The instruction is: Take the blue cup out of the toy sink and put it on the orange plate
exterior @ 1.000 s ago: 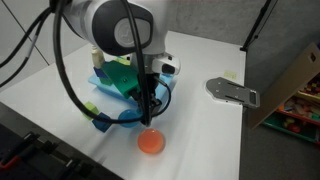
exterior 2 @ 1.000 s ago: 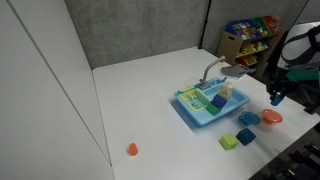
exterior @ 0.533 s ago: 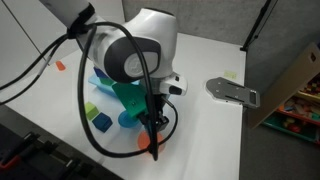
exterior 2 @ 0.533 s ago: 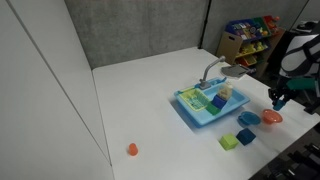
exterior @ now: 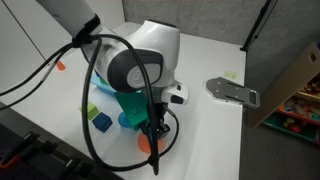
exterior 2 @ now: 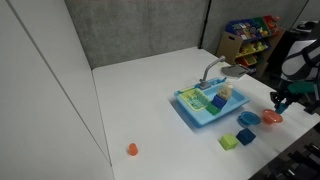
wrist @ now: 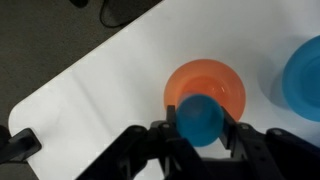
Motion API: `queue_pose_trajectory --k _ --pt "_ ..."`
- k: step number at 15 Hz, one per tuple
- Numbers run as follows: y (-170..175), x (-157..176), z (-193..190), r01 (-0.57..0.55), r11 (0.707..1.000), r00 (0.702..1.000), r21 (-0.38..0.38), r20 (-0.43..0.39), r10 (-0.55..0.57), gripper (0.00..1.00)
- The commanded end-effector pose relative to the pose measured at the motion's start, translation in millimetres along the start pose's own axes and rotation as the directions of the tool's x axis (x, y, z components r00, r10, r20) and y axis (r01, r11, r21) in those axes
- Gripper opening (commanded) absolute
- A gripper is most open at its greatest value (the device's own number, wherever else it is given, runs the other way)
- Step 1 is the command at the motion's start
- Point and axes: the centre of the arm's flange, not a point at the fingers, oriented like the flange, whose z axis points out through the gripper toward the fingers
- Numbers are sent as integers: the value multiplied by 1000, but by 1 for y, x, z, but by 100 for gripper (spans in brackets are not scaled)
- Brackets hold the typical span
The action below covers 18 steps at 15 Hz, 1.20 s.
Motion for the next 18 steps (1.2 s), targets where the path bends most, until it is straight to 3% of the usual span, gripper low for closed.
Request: queue_pose_trajectory --k 1,18 --pt "6 0 7 3 1000 1000 14 -1 -3 17" --pt "-4 0 25 36 998 999 49 -19 -35 17"
